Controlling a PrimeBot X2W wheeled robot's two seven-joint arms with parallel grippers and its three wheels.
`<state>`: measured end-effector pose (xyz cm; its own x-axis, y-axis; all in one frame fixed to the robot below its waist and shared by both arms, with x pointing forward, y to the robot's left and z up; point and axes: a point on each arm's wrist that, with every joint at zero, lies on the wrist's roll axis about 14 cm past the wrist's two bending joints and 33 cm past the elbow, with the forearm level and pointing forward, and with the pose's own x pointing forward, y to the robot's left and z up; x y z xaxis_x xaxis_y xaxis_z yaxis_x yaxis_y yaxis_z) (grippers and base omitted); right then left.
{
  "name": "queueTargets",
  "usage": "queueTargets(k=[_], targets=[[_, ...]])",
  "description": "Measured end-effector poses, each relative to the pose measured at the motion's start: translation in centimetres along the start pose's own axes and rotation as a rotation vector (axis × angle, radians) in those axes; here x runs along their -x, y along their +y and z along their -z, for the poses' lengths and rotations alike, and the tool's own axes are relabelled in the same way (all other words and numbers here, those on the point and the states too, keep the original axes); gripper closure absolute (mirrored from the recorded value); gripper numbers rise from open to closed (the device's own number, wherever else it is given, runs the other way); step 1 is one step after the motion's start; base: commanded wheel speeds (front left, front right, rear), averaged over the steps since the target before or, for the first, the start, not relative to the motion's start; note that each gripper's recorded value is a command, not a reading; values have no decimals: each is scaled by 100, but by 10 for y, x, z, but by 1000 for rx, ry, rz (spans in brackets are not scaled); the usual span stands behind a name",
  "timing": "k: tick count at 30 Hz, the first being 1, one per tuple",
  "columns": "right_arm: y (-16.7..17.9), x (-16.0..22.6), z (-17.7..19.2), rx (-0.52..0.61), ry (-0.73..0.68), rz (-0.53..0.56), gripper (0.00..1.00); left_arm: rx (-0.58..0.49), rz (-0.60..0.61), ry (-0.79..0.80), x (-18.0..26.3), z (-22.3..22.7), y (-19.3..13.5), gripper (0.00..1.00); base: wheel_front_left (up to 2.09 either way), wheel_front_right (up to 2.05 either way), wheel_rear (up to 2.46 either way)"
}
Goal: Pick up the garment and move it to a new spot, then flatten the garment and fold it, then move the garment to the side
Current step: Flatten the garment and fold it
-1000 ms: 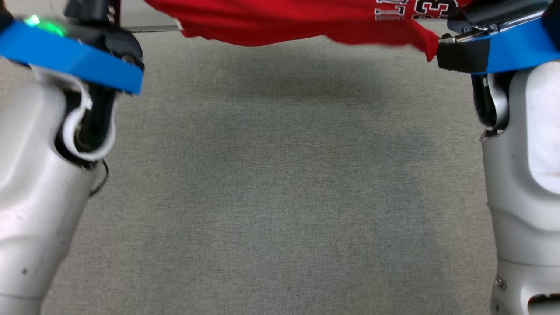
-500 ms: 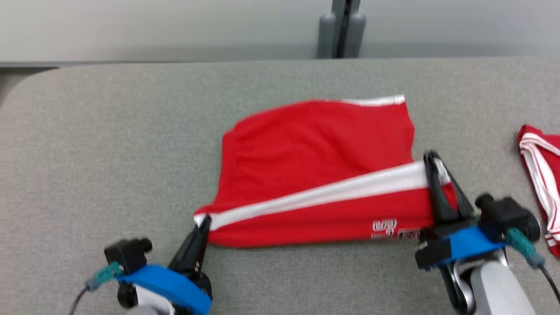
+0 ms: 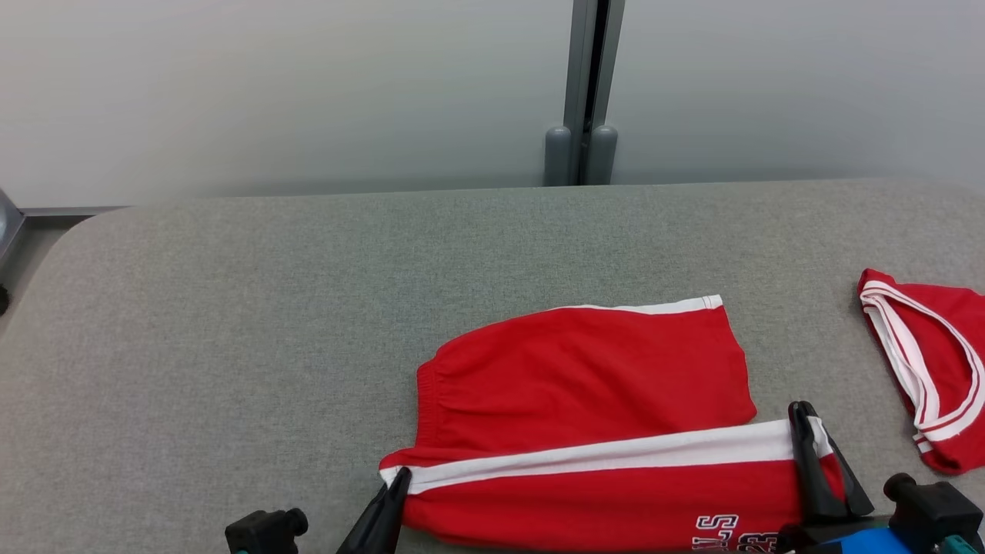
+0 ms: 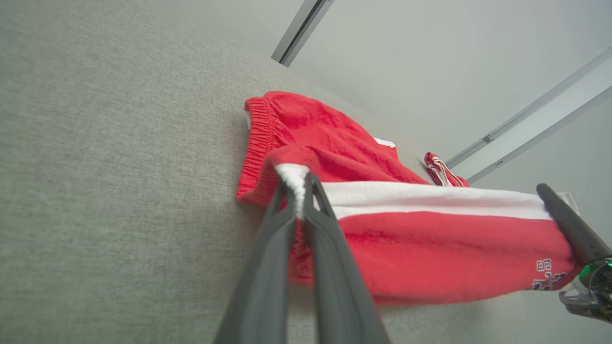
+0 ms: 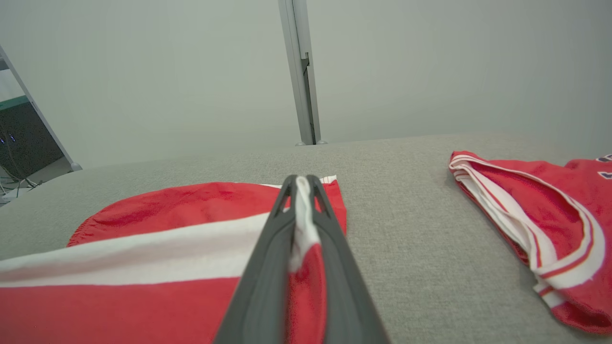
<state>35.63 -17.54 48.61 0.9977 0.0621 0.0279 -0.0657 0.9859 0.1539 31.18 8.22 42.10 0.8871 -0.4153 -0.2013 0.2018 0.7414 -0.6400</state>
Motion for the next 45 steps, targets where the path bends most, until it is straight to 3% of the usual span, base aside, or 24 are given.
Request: queueTargets(k=[11,26,27,28,29,40,45], targets=[[-2,-69,1,29,-9,-12,100,-42,127,-11,-65,-33,-21,100,0,0,0],[-13,-163,39,116,83,-1,100,-48,98,29,-120,-39,10,100,0,0,0],[-14,-165,47,127,110,0,100,-50,92,35,-120,-38,13,75,0,0,0],[-18,-163,58,128,146,11,63,-47,85,39,-120,-36,15,26,0,0,0],[-20,-162,63,123,161,18,0,-49,78,48,-119,-33,18,0,0,0,0],[-21,-167,44,140,113,27,0,-77,-19,7,-102,-41,44,0,0,0,0],[-18,-140,68,104,196,25,0,-121,-102,-38,-80,-50,62,0,0,0,0]])
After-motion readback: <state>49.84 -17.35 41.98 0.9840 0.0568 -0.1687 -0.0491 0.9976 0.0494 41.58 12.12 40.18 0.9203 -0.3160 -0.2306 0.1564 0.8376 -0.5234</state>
